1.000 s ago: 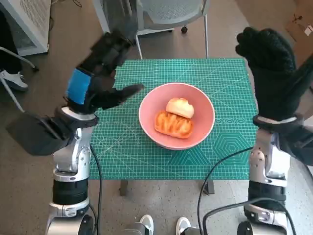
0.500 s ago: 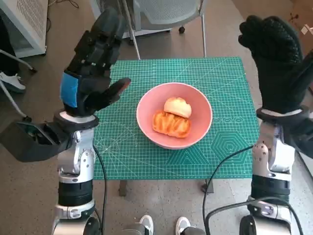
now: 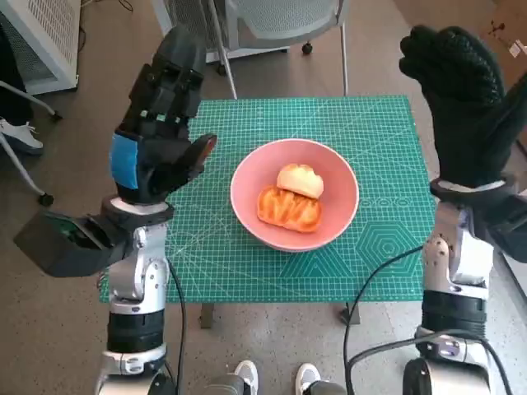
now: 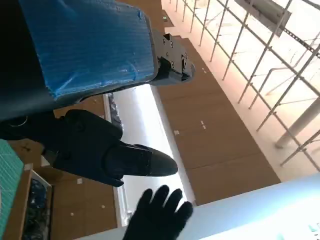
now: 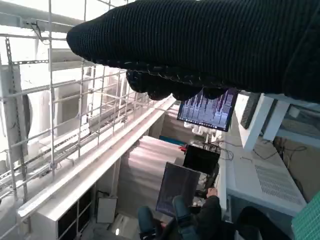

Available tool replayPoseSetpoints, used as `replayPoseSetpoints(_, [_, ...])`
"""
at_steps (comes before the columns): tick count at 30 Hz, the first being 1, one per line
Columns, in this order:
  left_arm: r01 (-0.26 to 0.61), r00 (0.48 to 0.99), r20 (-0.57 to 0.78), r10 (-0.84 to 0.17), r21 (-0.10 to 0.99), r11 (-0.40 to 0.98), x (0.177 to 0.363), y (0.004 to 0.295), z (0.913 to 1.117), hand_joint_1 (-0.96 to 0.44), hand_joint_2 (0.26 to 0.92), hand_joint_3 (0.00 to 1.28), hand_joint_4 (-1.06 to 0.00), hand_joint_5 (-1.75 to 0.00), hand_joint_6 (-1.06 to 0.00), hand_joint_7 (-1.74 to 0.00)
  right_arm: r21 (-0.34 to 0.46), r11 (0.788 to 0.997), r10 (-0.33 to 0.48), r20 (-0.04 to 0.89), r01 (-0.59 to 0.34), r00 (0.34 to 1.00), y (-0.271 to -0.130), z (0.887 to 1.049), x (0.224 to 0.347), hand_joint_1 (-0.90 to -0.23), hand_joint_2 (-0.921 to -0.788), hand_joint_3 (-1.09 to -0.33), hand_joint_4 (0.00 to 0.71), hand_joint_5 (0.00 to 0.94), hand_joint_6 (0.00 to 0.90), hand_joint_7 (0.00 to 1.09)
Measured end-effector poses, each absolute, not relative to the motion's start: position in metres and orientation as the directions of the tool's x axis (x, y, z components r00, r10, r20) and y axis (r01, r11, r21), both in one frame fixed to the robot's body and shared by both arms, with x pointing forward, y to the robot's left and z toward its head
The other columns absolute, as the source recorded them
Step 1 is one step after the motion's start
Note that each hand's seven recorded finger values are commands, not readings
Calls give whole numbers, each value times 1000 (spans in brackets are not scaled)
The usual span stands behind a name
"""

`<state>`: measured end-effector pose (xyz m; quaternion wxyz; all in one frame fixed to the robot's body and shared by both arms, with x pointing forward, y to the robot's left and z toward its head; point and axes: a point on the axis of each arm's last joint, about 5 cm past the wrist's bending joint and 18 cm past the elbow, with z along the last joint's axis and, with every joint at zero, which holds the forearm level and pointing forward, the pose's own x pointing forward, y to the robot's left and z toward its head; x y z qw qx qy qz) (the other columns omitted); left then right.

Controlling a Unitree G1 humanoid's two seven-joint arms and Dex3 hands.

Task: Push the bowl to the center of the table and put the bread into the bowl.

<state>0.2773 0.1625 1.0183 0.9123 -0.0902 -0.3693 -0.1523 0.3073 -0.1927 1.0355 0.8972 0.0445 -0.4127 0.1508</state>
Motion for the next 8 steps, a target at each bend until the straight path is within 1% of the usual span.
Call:
replayPoseSetpoints(3, [346, 681, 701, -210, -56, 936, 277, 162, 1018, -561, 921, 227, -105, -8, -16, -611, -45, 951, 234, 753, -307, 615, -193, 1035, 308, -587, -921, -581, 405, 2, 433, 12])
replayPoseSetpoints(8, [348, 683, 699, -212, -56, 936, 278, 162, 1017, -541, 921, 224, -103, -7, -2, -643, -47, 950, 236, 751, -307, 616, -193, 1034, 309, -588, -921, -581, 405, 2, 433, 11])
